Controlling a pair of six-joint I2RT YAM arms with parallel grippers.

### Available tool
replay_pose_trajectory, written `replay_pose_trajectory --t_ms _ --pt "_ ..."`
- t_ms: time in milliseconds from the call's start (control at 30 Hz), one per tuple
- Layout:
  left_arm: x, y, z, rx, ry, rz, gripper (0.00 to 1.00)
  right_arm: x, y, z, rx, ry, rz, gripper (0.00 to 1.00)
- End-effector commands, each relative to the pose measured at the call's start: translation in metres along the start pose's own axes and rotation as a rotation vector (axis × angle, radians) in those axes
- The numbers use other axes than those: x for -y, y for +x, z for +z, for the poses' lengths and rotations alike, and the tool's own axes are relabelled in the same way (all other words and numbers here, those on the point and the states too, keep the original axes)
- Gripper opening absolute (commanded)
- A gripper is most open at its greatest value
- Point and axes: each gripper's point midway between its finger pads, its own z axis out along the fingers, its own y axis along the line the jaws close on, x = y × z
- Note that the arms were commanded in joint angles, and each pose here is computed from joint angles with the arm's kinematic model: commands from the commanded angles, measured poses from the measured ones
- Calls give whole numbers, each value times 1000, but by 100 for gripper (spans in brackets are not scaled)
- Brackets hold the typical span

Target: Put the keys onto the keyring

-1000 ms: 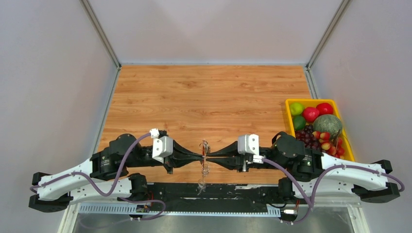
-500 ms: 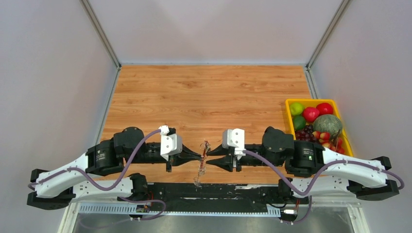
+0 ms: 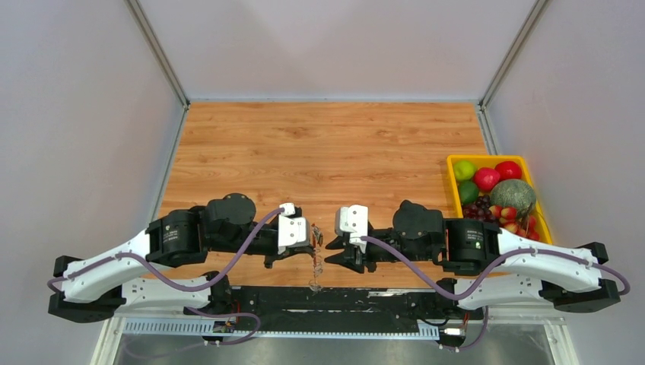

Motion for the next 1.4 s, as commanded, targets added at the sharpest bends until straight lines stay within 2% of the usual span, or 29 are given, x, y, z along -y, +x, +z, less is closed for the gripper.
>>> replay_pose_trajectory --t_ms 0,300,733,967,1100,1267,1367 --pt "-1 -23 -11 53 8 63 0 3 -15 0 20 15 2 33" --pt "2 -26 -17 48 23 82 0 5 -8 15 -19 21 -13 34" --pt "4 -28 -16 57 39 99 0 3 -21 36 -1 -7 -31 33" --pt "4 -28 -18 65 40 103 0 3 -22 42 -1 -22 -36 16" --pt "5 -29 -19 73 42 104 0 3 -21 44 -5 -29 -37 0" --pt "5 -29 -19 78 43 106 0 -2 -20 43 12 -55 -59 0" --pt "5 -32 -20 95 35 105 0 -2 -28 39 69 -55 -60 0"
